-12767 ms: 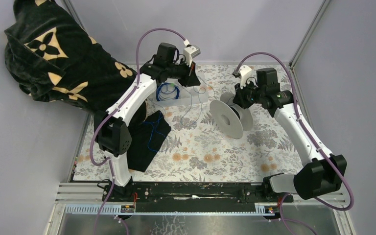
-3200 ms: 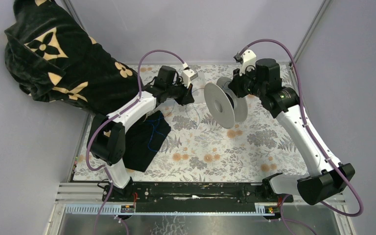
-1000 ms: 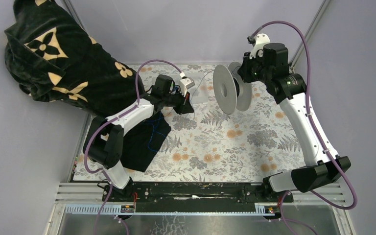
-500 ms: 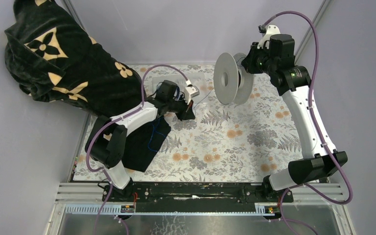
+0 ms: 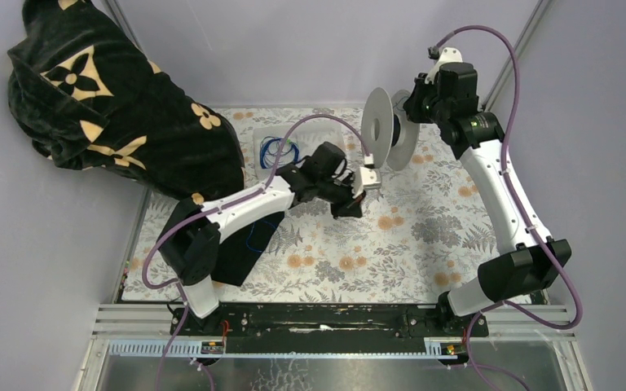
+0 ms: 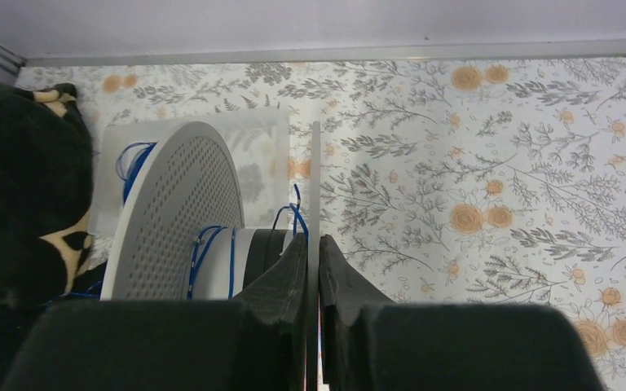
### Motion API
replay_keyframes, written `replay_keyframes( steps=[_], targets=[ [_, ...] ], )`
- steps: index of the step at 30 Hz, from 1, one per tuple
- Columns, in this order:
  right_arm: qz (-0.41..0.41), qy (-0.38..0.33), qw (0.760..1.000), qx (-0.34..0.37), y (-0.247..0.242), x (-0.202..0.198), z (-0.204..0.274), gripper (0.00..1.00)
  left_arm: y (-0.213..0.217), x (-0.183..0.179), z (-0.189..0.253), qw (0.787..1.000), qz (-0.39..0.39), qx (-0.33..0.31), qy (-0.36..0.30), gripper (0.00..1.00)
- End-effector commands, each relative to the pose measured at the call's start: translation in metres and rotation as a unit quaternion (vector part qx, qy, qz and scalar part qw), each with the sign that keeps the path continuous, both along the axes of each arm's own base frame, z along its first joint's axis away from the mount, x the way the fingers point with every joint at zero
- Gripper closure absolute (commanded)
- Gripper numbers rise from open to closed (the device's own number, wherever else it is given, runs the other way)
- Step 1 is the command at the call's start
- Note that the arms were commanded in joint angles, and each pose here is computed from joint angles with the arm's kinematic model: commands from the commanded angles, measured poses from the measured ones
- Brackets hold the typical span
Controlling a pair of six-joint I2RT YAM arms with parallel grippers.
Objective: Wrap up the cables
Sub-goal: Wrap the cable around the cable reel.
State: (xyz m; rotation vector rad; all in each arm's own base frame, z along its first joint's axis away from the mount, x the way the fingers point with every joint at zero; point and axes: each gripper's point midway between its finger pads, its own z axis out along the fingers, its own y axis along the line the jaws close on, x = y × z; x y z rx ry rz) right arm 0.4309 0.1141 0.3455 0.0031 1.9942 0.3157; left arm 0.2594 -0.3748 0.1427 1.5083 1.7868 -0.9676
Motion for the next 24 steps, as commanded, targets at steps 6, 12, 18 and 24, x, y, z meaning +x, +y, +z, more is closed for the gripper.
replay_keyframes(
  steps=[6,12,18,24],
  targets=[
    [-0.013,-0.046,0.999,-0.025,-0.006,0.013,-0.009,1.0,-0.043,-0.006,0.06,0.999,-0.023,-0.027,-0.01,0.98],
    [0.007,-0.028,0.998,-0.057,0.004,0.005,-0.036,1.0,-0.055,0.011,0.09,0.999,0.01,-0.04,-0.018,0.96],
    [0.027,-0.015,0.997,-0.071,0.008,-0.002,-0.054,1.0,-0.053,0.028,0.108,0.997,0.042,-0.042,-0.053,0.96],
    [0.057,0.001,0.996,-0.068,0.017,-0.011,-0.072,1.0,-0.05,0.041,0.115,0.995,0.069,-0.039,-0.068,0.94]
  ],
)
